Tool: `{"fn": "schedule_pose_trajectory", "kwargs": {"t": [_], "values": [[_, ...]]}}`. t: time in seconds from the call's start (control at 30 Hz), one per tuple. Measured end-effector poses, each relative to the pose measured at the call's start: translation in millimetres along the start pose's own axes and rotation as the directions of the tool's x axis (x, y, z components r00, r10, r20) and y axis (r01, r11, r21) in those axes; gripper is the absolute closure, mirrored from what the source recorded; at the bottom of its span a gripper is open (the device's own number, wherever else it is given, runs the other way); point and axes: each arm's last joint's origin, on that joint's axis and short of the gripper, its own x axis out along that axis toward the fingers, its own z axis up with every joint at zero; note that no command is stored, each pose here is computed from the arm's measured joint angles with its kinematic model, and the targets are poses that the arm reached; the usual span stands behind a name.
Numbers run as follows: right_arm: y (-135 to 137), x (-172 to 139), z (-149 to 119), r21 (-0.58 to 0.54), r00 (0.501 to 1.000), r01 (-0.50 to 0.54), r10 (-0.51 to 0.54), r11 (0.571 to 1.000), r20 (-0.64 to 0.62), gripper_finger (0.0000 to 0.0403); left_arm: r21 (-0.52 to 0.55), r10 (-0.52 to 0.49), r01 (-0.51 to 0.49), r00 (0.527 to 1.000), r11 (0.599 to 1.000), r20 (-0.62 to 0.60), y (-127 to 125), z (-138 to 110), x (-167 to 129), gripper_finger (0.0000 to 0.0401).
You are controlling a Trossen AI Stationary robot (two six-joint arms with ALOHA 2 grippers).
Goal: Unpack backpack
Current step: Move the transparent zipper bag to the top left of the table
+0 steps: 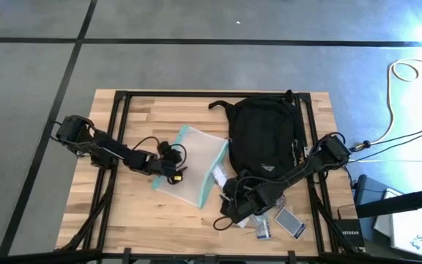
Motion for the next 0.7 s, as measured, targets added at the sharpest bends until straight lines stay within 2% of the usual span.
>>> {"fn": "schedule_pose_trajectory", "kwargs": {"t": [0.13, 0.37, 0.57, 0.7], "values": [[0.0, 0.1, 0.4, -0.004, 1.0, 0.001, -0.001, 1.0, 0.004, 0.0078, -0.034, 0.045, -0.046, 0.998, 0.998, -0.034, 6.0, -2.0, -5.5, 0.0052], [-0.2, 0.1, 0.5, -0.005, 1.0, 0.004, -0.004, 1.0, 0.007, 0.0079, -0.017, 0.182, -0.184, 0.978, 0.983, -0.099, 25.9, -7.2, -24.9, 0.0052], [-0.5, -0.1, 1.0, -0.009, 1.0, 0.014, -0.014, 1.0, 0.021, 0.0079, -0.029, 0.257, -0.262, 0.96, 0.965, -0.115, 41.7, -8.0, -42.7, 0.0052], [-0.6, -0.2, 1.4, -0.01, 0.999, 0.02, -0.02, 1.0, 0.029, 0.0079, -0.081, 0.319, -0.327, 0.943, 0.942, -0.09, 48.5, -7.2, -49.8, 0.0052]]}}
